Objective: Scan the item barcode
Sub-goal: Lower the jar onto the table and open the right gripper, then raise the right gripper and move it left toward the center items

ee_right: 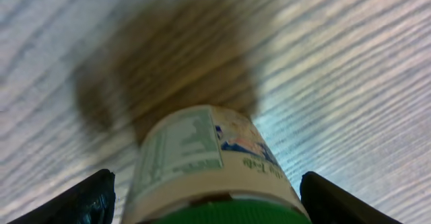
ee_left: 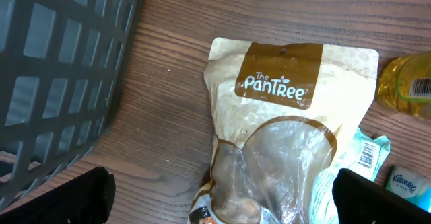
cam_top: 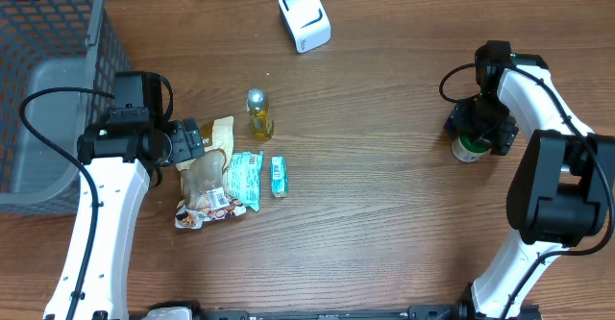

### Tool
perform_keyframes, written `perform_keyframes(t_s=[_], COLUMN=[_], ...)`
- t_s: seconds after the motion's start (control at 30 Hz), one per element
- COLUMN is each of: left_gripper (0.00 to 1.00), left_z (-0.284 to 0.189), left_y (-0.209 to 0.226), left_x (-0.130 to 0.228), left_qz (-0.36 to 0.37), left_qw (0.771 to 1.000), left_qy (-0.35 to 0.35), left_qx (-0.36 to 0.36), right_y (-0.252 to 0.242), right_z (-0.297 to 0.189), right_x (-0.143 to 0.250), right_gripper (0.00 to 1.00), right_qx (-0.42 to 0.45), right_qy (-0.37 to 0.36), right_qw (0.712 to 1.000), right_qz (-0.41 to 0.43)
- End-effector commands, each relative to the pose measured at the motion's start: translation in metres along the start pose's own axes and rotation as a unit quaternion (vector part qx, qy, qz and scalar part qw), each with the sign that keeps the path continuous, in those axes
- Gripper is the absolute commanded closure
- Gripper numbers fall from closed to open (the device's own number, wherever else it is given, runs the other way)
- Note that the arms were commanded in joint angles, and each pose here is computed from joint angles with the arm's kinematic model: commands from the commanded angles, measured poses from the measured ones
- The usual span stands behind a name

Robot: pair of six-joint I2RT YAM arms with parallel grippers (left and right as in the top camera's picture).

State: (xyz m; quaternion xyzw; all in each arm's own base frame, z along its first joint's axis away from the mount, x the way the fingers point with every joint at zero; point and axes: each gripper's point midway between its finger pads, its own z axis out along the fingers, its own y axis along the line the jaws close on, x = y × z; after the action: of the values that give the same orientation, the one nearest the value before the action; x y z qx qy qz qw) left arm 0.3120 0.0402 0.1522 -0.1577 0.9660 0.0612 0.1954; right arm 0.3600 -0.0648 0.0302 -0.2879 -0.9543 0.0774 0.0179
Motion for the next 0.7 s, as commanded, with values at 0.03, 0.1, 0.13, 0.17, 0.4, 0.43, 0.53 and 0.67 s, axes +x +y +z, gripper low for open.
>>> perform_keyframes(t_s=[0.03,0.1,0.13,0.17,0.4,0.43,0.53,0.67], left_gripper=[0.0,0.01,0.0,0.0,0.0,0.01,0.0,0.0], left_z=[-0.004,-0.004,-0.004,-0.004,-0.004,-0.004,-0.004,-0.004], left_y=[-0.001,-0.001,-0.001,-0.001,-0.001,-0.001,-0.001,-0.001], left_x=[-0.006,-0.006,-0.006,-0.006,-0.006,-0.006,-0.006,-0.006], left_qz=[0.005,0.005,0.005,0.005,0.005,0.005,0.005,0.005], left_qw=[1.0,1.0,1.0,1.0,1.0,1.0,1.0,1.0], left_qy=[-0.008,-0.008,-0.008,-0.008,-0.008,-0.008,-0.008,-0.008], left_qx=[0.004,0.004,0.004,0.004,0.004,0.004,0.004,0.004], right_y=[0.001,0.004,0.006,0.009,0.049,0.06,0.096,0.122], right_z=[-0.018,-0.026,-0.031,-0.037,-0.053,-0.056,-0.07,-0.084], right_x=[-0.02,-0.028,-0.034,-0.041,-0.059,-0.057,-0.042,-0.024], right_gripper=[0.16,0.16,0.15,0.15,0.12,0.12,0.15,0.15], right_qx=[-0.001,-0.007,-0.011,-0.016,-0.117,-0.147,-0.257,-0.328], right_qy=[-0.041,-0.055,-0.066,-0.079,-0.112,-0.106,-0.074,-0.043], right_qw=[0.999,0.998,0.997,0.996,0.985,0.981,0.958,0.936], right_qz=[-0.008,-0.016,-0.029,-0.042,-0.068,-0.075,-0.1,-0.12])
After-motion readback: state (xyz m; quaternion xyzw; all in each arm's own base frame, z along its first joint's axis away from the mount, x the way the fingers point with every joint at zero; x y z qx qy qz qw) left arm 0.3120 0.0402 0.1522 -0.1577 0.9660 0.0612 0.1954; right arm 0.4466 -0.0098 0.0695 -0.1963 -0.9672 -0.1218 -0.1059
